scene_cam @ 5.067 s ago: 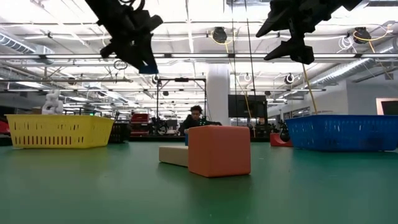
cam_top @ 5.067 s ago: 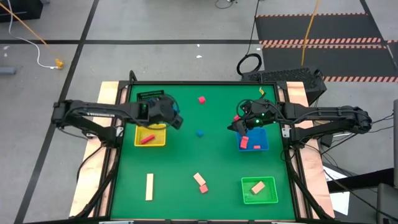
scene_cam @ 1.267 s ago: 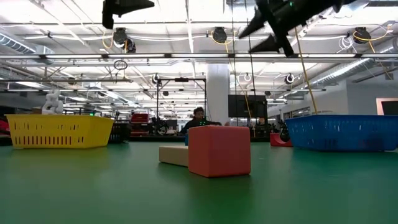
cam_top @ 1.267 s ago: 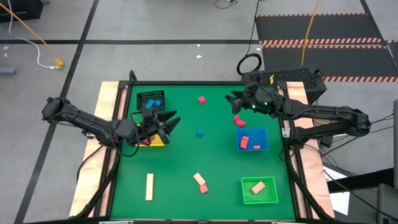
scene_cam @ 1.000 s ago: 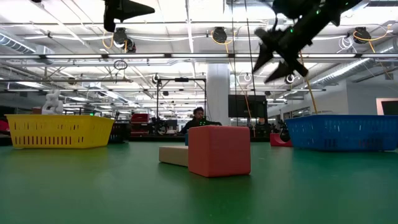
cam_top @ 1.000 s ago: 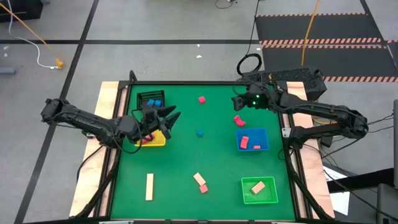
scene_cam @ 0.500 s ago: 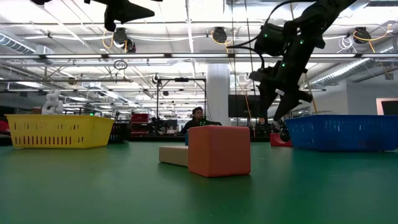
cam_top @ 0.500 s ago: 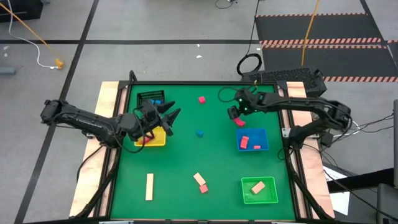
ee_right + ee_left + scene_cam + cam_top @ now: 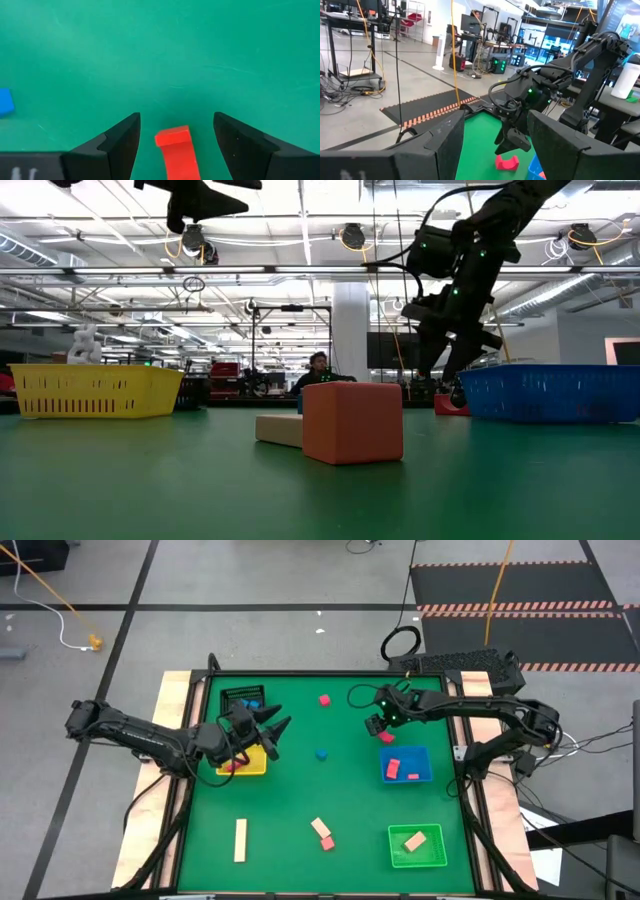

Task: Sort & place blocks by color
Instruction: Put the bottom red block into the yellow bin

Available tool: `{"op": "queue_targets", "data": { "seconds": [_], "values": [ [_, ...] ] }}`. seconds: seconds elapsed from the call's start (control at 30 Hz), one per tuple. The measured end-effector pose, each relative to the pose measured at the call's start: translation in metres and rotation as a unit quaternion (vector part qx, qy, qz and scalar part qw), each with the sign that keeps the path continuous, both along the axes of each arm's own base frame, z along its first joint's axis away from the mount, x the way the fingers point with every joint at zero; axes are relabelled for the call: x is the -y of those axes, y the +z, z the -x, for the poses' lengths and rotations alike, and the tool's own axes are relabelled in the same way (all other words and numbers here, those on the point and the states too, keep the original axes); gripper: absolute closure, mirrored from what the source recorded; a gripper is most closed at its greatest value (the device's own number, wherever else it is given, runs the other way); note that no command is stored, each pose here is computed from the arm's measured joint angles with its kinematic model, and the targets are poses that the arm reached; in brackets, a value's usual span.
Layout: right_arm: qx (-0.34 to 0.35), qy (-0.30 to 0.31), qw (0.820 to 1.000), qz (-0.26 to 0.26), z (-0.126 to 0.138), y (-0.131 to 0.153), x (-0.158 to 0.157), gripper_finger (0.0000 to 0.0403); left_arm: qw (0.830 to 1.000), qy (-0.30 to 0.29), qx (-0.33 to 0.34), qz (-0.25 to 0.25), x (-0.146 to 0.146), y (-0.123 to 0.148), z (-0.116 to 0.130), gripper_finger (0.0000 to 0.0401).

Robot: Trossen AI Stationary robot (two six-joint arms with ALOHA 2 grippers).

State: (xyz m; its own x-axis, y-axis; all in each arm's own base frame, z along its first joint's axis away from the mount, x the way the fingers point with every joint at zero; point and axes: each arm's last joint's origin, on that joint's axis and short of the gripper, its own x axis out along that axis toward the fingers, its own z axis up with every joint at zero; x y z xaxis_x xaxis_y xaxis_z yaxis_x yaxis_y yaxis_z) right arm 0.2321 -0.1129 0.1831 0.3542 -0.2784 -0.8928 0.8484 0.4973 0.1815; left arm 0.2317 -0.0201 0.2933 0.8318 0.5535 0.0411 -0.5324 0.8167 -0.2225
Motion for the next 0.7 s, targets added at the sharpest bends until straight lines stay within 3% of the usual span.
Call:
{"op": "queue_targets", "data": {
  "seconds": [0.17,0.4,0.7],
  "values": [
    [0.009,0.021,0.999,-0.033,-0.001,-0.001,-0.003,0.0160,1.000,0.000,0.000,0.000,0.000,0.000,0.000,0.0183],
    [-0.018,0.087,0.996,0.005,-0.001,-0.005,-0.010,0.0160,1.000,0.002,-0.005,-0.007,-0.001,0.000,0.000,0.0182],
    [-0.011,0.058,0.998,0.004,0.013,-0.036,-0.015,0.0161,1.000,0.002,-0.007,-0.011,-0.001,0.000,0.000,0.0183]
  ]
}}
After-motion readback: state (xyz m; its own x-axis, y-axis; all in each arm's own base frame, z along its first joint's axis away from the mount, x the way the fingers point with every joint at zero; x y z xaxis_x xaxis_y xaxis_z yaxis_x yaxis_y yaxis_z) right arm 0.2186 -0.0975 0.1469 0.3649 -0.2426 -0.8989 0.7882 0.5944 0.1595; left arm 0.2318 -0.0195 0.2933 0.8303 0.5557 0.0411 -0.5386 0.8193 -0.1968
